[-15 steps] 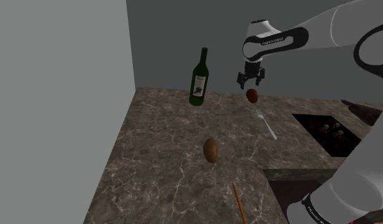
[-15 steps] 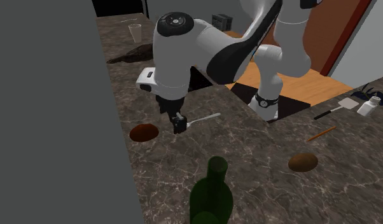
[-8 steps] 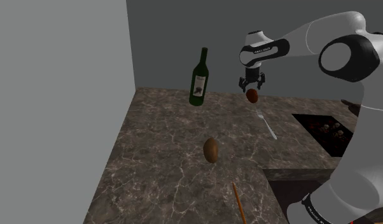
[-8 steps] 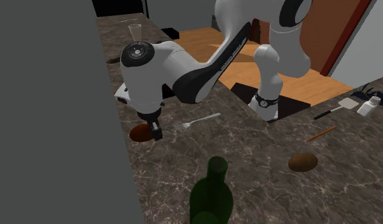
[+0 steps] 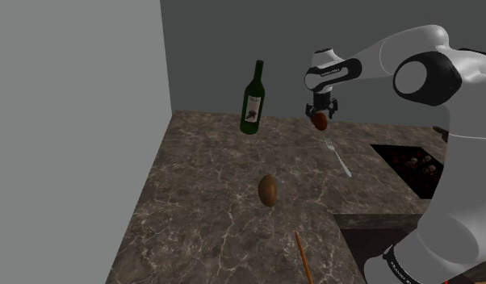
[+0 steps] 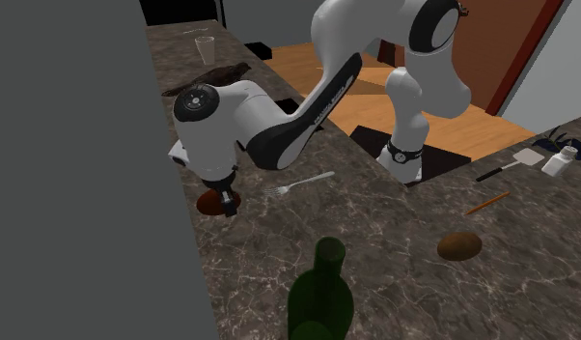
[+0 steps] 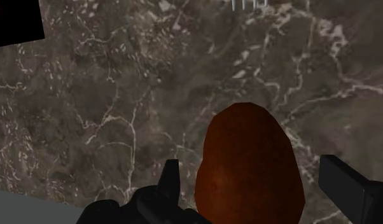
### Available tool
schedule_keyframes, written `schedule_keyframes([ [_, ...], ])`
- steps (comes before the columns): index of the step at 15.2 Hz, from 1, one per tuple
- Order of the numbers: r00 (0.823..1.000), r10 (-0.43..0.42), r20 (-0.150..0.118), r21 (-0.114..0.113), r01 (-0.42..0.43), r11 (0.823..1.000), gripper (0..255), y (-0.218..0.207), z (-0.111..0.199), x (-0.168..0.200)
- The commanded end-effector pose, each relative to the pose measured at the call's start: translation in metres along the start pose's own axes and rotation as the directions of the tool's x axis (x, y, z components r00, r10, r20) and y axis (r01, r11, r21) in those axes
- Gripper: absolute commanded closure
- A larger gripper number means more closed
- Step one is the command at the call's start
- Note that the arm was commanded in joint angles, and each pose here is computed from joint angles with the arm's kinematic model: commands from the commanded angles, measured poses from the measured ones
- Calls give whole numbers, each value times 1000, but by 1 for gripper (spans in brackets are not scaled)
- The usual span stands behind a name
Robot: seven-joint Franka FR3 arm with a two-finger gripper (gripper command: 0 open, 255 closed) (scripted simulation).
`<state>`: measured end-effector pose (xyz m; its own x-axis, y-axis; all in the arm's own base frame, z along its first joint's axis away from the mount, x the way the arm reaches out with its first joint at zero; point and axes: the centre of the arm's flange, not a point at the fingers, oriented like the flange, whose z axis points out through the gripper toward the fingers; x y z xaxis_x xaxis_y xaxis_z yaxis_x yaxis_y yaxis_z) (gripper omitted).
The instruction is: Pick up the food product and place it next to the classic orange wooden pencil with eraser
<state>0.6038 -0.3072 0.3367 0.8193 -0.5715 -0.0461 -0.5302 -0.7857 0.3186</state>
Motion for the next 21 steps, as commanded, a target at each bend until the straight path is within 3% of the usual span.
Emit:
schedule_keyframes([
  [1, 1000, 0, 0, 0, 0, 1000, 0, -2, 14, 0],
  [9, 1000, 0, 0, 0, 0, 1000, 0, -2, 14, 0],
  [10, 1000, 0, 0, 0, 0, 1000, 255, -2, 14, 0],
  [21, 1000, 0, 0, 0, 0, 1000, 255, 1, 4, 0],
])
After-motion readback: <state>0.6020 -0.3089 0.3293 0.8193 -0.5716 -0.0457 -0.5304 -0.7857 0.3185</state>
